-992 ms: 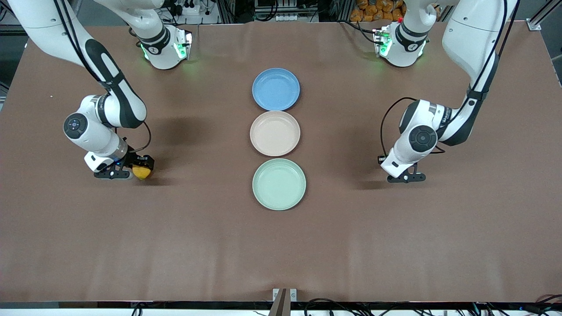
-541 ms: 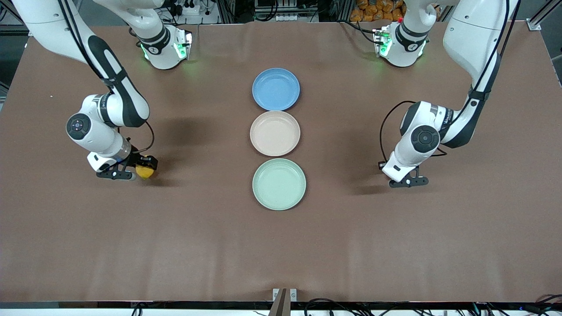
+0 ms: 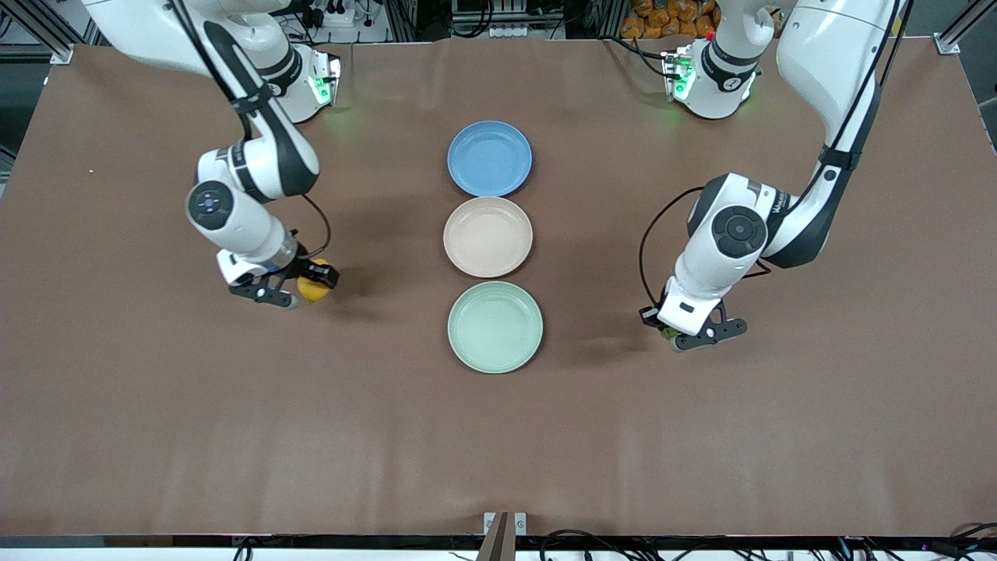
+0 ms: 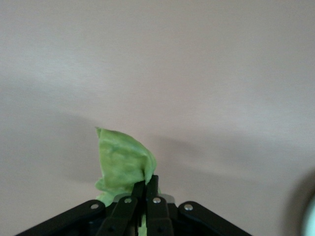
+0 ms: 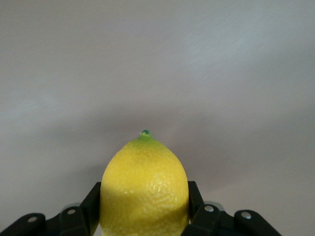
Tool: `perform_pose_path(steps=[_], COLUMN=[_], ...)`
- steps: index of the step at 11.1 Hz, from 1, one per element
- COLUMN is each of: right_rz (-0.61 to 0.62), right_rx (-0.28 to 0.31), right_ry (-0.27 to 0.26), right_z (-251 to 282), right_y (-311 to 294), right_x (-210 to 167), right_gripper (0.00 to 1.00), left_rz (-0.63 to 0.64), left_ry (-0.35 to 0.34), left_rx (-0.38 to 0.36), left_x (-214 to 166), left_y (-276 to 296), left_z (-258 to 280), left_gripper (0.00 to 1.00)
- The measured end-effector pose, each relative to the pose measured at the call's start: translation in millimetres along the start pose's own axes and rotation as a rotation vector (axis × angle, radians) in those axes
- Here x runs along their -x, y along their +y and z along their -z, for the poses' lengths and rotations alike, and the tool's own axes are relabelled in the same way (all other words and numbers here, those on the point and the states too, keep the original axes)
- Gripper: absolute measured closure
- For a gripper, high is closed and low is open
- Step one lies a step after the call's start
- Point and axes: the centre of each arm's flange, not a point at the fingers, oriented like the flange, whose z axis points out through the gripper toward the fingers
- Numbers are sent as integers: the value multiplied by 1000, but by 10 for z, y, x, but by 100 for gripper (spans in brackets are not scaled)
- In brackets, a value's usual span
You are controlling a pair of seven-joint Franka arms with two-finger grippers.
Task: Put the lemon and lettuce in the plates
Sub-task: 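Carry the lettuce toward the green plate while the right gripper carries the lemon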
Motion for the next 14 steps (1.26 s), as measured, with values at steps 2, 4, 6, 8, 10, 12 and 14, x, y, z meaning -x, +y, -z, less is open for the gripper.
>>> perform_pose_path(steps=[2,4,6,8,10,12,14], right_rz=[-62,-111,-153,-194,-232,-257,-277], right_rx=[-19,-31,-44,-56,-78,-101,-120], right_ry=[-15,-29,-36,-42,-52,-65,-79], right_z=[21,27,58,96,116,30,-116], right_y=[-472,-853,-1182,-1462,-1769,-2016,-2152], right_x=[295,604,883,1123,1368,1593,1764], right_gripper=[29,29,29,29,29,29,29], left_rz=[95,204,265,285,286,280,267], left_ry=[-4,0,-12,-49,-61,-47,-18], left_rx=[63,120,157,168,193,250,347], left_x=[76,187,403,733,863,908,1034], left_y=[311,696,1161,1616,1847,1975,2157], left_z=[178,386,440,274,123,62,29], left_gripper=[96,96,96,96,96,96,96])
